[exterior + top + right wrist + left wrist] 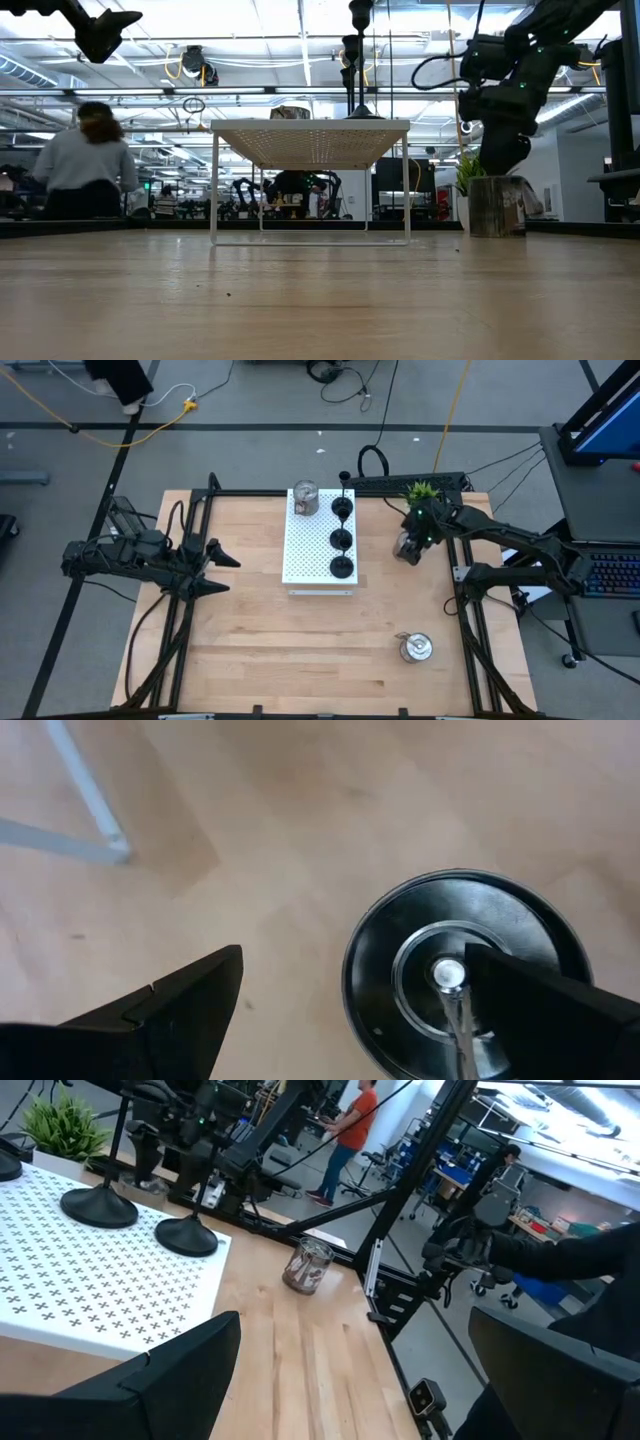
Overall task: Pick & Place candle stick holders
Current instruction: Put the top brown scented candle on the shelf aligned with the brown scented candle
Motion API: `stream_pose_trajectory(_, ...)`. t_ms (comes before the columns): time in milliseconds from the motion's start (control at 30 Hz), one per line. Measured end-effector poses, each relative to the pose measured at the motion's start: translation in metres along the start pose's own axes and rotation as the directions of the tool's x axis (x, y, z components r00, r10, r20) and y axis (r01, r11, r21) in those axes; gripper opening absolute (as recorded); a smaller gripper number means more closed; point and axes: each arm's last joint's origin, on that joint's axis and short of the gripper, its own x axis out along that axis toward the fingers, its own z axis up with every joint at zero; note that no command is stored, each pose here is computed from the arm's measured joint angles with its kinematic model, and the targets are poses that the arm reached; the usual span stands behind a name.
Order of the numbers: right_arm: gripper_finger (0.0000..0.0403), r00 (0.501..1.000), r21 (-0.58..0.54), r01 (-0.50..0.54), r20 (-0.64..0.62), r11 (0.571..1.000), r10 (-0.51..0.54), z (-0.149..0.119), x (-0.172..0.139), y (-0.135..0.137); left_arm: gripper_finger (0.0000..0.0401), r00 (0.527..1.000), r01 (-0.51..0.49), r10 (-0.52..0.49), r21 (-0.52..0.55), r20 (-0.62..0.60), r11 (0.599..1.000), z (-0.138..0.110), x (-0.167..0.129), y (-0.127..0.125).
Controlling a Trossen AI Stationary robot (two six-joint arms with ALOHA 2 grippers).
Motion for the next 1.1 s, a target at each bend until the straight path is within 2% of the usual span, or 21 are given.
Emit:
stream_pose_trajectory(133,0.0375,1.0,-0.016,-0.006,0.007,1.0,0.006,-0.001,-0.001,0.005,0.0399,1.0,0.0,0.0,0.001,0.0,1.0,0.0,0.0,0.0)
stream_pose_trajectory(367,0.0375,0.998,-0.048,0.044,0.042,0.998,-0.042,-0.007,-0.01,0.016,0.0399,1.0,-0.001,0.001,0.0,0.0,1.0,0.0,0.0,0.0)
stream_pose_trajectory(633,0.0375,0.993,-0.063,0.023,0.117,0.998,-0.016,-0.013,-0.025,0.025,0.0399,1.0,-0.001,0.001,-0.004,0.0,1.0,0.0,0.0,0.0)
stream_pose_trajectory(833,0.0375,0.975,-0.06,0.151,0.175,0.987,-0.138,-0.015,-0.033,0.022,0.0399,1.0,-0.001,0.001,-0.005,-0.001,1.0,0.0,0.0,0.0)
stream_pose_trajectory(1100,0.0376,0.984,-0.108,0.072,0.171,0.991,-0.053,-0.016,-0.034,0.024,0.0399,1.0,-0.001,0.001,-0.007,0.0,1.0,0.0,0.0,0.0)
